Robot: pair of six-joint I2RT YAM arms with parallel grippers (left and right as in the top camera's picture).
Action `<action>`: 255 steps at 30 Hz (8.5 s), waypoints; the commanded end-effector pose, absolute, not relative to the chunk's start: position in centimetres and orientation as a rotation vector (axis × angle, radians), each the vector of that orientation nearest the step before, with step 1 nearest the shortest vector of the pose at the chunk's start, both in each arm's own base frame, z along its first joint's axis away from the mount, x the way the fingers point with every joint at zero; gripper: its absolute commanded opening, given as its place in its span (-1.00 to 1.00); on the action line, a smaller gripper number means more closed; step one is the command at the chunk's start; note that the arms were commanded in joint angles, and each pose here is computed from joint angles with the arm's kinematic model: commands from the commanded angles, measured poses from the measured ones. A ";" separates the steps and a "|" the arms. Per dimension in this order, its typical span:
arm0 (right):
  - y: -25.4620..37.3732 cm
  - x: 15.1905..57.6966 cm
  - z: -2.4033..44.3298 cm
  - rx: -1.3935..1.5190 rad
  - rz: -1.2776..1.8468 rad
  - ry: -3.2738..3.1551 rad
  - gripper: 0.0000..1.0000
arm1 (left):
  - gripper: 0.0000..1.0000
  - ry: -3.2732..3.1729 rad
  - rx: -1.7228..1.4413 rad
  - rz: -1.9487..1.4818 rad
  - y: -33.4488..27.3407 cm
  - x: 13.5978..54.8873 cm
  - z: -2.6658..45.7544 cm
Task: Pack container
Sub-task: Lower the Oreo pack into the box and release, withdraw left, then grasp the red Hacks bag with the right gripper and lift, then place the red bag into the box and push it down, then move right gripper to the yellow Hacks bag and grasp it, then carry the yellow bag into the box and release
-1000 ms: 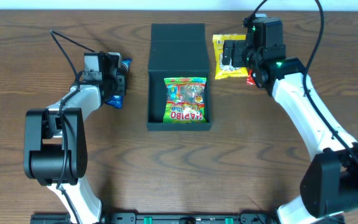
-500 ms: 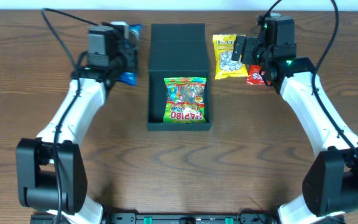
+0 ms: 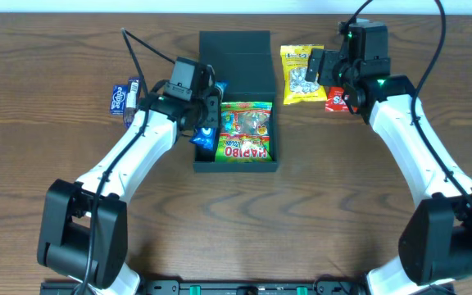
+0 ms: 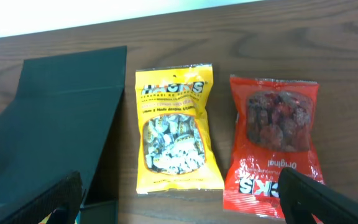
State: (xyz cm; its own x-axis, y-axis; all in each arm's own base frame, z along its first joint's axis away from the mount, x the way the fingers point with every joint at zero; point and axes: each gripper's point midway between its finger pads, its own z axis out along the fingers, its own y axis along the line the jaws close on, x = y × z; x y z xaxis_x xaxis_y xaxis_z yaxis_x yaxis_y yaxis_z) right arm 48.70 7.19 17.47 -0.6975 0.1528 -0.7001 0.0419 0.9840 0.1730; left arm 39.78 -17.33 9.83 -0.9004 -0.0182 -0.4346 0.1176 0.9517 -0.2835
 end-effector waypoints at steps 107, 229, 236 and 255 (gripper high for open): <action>18.2 49.3 21.8 -0.542 0.344 2.058 -0.98 | 0.57 2.264 -0.210 -0.094 0.5 46.1 20.4; 10.1 53.5 1.1 -0.014 -0.086 2.484 0.22 | 0.68 2.220 -0.303 -0.047 4.9 46.3 20.9; 9.8 53.2 0.3 -0.014 -0.094 2.505 -0.97 | 0.68 2.220 -0.303 -0.048 4.9 46.3 20.9; 13.9 52.5 17.6 -0.292 0.061 2.211 -0.98 | 0.68 2.215 -0.302 -0.047 4.9 46.4 21.0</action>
